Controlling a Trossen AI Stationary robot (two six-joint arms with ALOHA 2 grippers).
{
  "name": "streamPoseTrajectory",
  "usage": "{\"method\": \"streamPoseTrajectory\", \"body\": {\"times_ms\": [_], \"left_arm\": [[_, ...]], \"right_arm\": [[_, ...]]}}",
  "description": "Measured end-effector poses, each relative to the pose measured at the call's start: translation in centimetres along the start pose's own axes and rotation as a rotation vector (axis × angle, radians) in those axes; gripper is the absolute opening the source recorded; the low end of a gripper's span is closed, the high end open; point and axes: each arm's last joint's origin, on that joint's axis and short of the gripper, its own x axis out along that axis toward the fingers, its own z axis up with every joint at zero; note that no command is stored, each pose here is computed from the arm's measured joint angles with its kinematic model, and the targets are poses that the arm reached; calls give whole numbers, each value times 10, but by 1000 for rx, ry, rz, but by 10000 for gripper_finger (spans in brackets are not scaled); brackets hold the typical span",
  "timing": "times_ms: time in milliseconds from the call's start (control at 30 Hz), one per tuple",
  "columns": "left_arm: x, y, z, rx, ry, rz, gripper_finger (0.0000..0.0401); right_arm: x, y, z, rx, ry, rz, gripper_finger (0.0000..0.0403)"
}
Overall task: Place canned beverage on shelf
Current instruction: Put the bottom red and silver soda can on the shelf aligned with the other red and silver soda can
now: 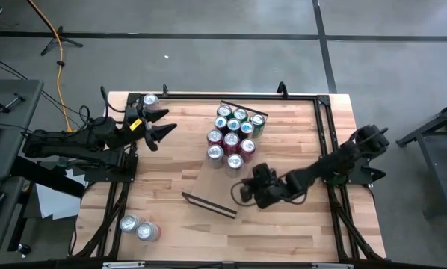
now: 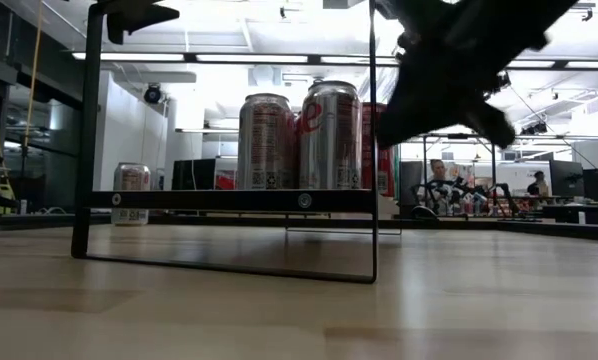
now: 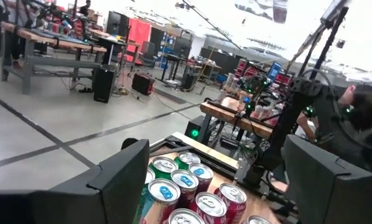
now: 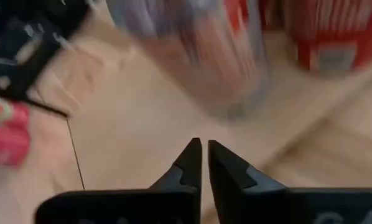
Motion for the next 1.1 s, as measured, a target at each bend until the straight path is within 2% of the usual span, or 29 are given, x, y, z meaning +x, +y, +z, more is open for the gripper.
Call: {"method": "streamPoseTrajectory", "body": {"times_ms": [100, 333, 567, 767, 1000, 1100], "left_arm": [[0, 1, 0, -22, -7, 27, 289], [0, 1, 0, -28, -13, 45, 289], [0, 3, 1, -49, -28, 96, 289], [0, 3, 1, -50, -29, 98, 289], [0, 3, 1, -44, -28, 98, 289], [0, 3, 1, -43, -26, 89, 289]], "right_arm": [[6, 0, 10, -16, -56, 16, 4], [12, 5, 25, -127, -58, 39, 2], [20, 2, 38, -189, -69, 27, 0], [25, 2, 48, -240, -84, 45, 0], [26, 2, 49, -263, -63, 59, 0], [17, 6, 46, -285, -17, 114, 0]]}}
